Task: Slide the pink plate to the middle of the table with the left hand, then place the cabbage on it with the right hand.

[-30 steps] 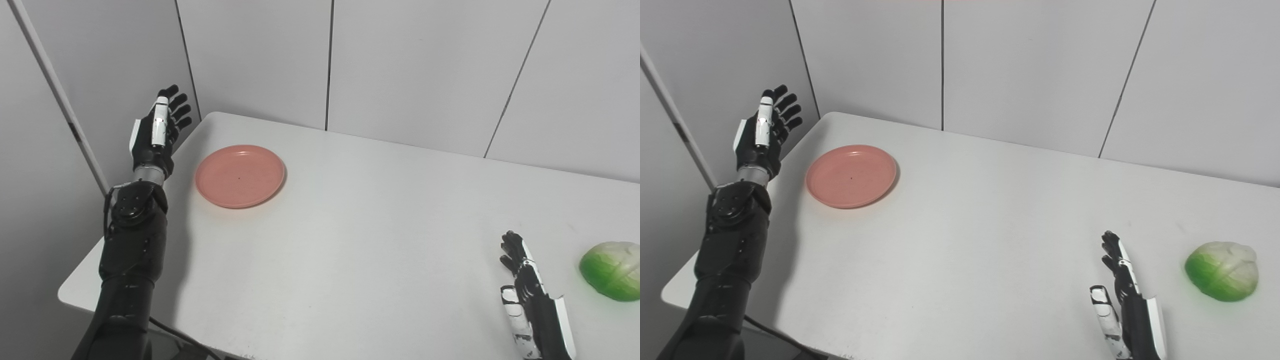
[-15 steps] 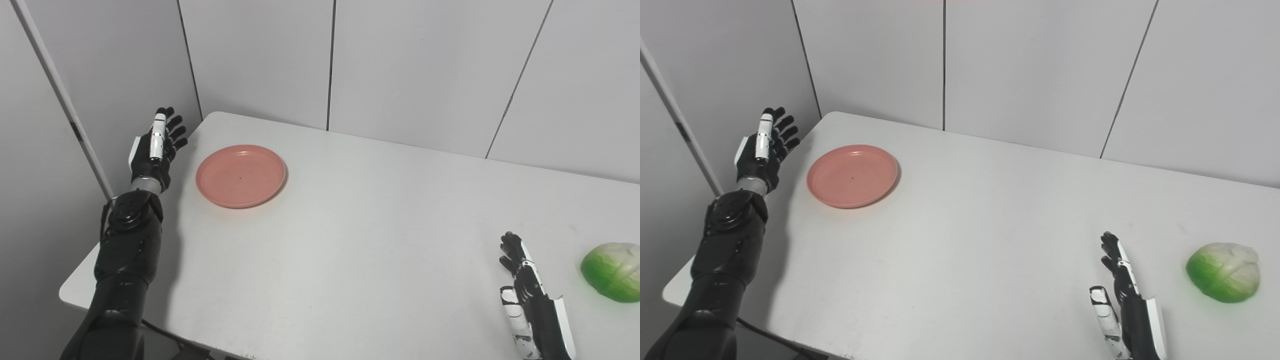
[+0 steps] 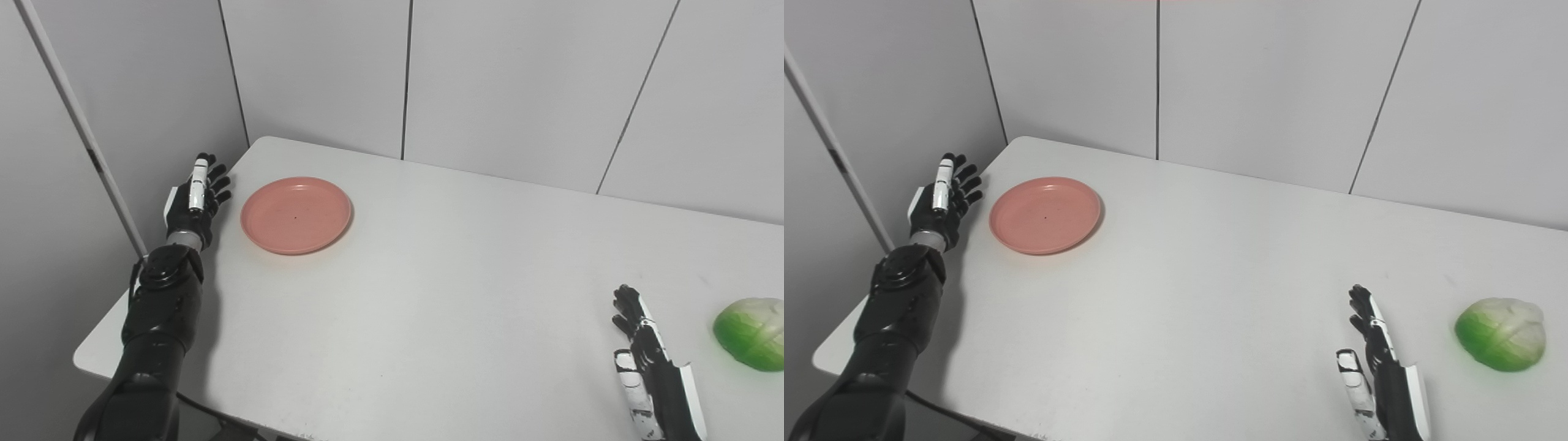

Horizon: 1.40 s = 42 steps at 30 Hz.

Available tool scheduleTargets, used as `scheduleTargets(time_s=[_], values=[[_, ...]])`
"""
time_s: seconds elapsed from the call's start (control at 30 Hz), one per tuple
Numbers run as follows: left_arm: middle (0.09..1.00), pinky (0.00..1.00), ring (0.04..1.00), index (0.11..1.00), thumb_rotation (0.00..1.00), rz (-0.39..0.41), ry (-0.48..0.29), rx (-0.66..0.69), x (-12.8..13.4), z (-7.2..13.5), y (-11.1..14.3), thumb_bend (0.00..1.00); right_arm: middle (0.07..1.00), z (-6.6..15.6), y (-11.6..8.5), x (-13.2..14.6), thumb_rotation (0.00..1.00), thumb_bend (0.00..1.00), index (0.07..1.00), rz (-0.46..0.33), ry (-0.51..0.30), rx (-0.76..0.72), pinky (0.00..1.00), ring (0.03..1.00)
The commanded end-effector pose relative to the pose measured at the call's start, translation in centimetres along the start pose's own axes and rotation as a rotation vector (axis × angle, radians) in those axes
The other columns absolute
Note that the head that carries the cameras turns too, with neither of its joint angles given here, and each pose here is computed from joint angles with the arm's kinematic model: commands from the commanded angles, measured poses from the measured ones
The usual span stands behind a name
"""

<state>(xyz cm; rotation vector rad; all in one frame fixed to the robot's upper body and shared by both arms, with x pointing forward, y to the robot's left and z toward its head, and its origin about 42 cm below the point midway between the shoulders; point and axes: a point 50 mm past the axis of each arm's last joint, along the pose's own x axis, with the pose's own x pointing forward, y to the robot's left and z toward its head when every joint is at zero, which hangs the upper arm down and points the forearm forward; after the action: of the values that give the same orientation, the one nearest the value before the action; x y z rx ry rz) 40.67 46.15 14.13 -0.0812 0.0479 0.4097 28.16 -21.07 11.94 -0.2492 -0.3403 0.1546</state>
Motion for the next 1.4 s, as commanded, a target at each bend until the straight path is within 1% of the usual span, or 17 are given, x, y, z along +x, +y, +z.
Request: scheduleTargets(time_s=[0.0, 0.1, 0.17, 0.27, 0.33, 0.4, 0.5, 0.63, 0.8, 0.93, 1.07, 1.13, 1.37], values=[[0.901, 0.86, 0.889, 0.9, 0.97, -0.017, -0.098, -0.002, 1.3, 3.1, -0.4, 0.4, 0.927, -1.9, -1.2, -0.8, 1.0, 0.32, 0.925, -0.007, 0.097, -0.034, 0.9, 0.93], [0.902, 0.86, 0.886, 0.895, 0.97, -0.029, -0.083, -0.01, 1.3, 2.4, -0.9, 0.39, 0.929, -1.8, -1.2, -0.8, 1.0, 0.33, 0.927, -0.005, 0.094, -0.033, 0.91, 0.933], [0.907, 0.87, 0.897, 0.89, 0.98, -0.049, -0.074, 0.011, 1.1, 1.9, -1.3, 0.4, 0.929, -1.8, -1.1, -0.8, 1.0, 0.33, 0.927, -0.004, 0.089, -0.04, 0.9, 0.931], [0.908, 0.85, 0.895, 0.887, 1.0, -0.068, -0.069, 0.023, 0.8, 1.2, -2.3, 0.39, 0.93, -1.8, -1.1, -0.8, 1.0, 0.33, 0.927, -0.004, 0.091, -0.037, 0.9, 0.931], [0.911, 0.85, 0.894, 0.892, 1.0, -0.088, -0.057, 0.021, 0.6, 0.9, -2.9, 0.39, 0.929, -1.8, -1.1, -0.8, 1.0, 0.33, 0.925, -0.007, 0.094, -0.035, 0.9, 0.932], [0.929, 0.87, 0.912, 0.916, 1.0, -0.114, -0.043, 0.02, 0.5, 0.5, -3.4, 0.4, 0.926, -1.8, -1.1, -0.8, 1.0, 0.35, 0.923, -0.005, 0.093, -0.037, 0.9, 0.929], [0.912, 0.87, 0.894, 0.902, 0.92, -0.125, -0.041, 0.015, 0.5, -0.1, -4.0, 0.43, 0.929, -1.8, -1.1, -0.8, 1.0, 0.35, 0.928, 0.0, 0.09, -0.043, 0.9, 0.93], [0.904, 0.87, 0.886, 0.895, 0.94, -0.142, -0.024, 0.003, 0.2, -0.9, -5.1, 0.4, 0.929, -1.7, -1.0, -0.8, 1.0, 0.35, 0.926, -0.002, 0.089, -0.034, 0.89, 0.928], [0.903, 0.87, 0.893, 0.894, 0.98, -0.164, -0.009, -0.003, -0.2, -1.5, -6.3, 0.38, 0.926, -1.6, -0.9, -0.7, 1.0, 0.36, 0.924, -0.003, 0.086, -0.024, 0.89, 0.926], [0.914, 0.88, 0.902, 0.904, 1.0, -0.18, 0.004, 0.002, -0.4, -1.9, -7.1, 0.38, 0.924, -1.7, -0.8, -0.7, 1.0, 0.36, 0.923, -0.005, 0.085, -0.033, 0.89, 0.922], [0.928, 0.91, 0.919, 0.915, 1.0, -0.204, 0.013, -0.03, -0.7, -2.2, -8.3, 0.39, 0.925, -1.7, -0.7, -0.7, 1.0, 0.36, 0.923, -0.002, 0.082, -0.037, 0.89, 0.923], [0.943, 0.94, 0.934, 0.932, 1.0, -0.218, 0.015, -0.044, -0.9, -2.2, -8.8, 0.38, 0.928, -1.7, -0.7, -0.7, 1.0, 0.38, 0.926, -0.002, 0.081, -0.038, 0.9, 0.926], [0.937, 0.93, 0.927, 0.93, 1.0, -0.254, 0.042, -0.064, -1.9, -2.2, -10.3, 0.4, 0.931, -1.6, -0.5, -0.7, 1.0, 0.39, 0.928, 0.0, 0.084, -0.037, 0.9, 0.928]])
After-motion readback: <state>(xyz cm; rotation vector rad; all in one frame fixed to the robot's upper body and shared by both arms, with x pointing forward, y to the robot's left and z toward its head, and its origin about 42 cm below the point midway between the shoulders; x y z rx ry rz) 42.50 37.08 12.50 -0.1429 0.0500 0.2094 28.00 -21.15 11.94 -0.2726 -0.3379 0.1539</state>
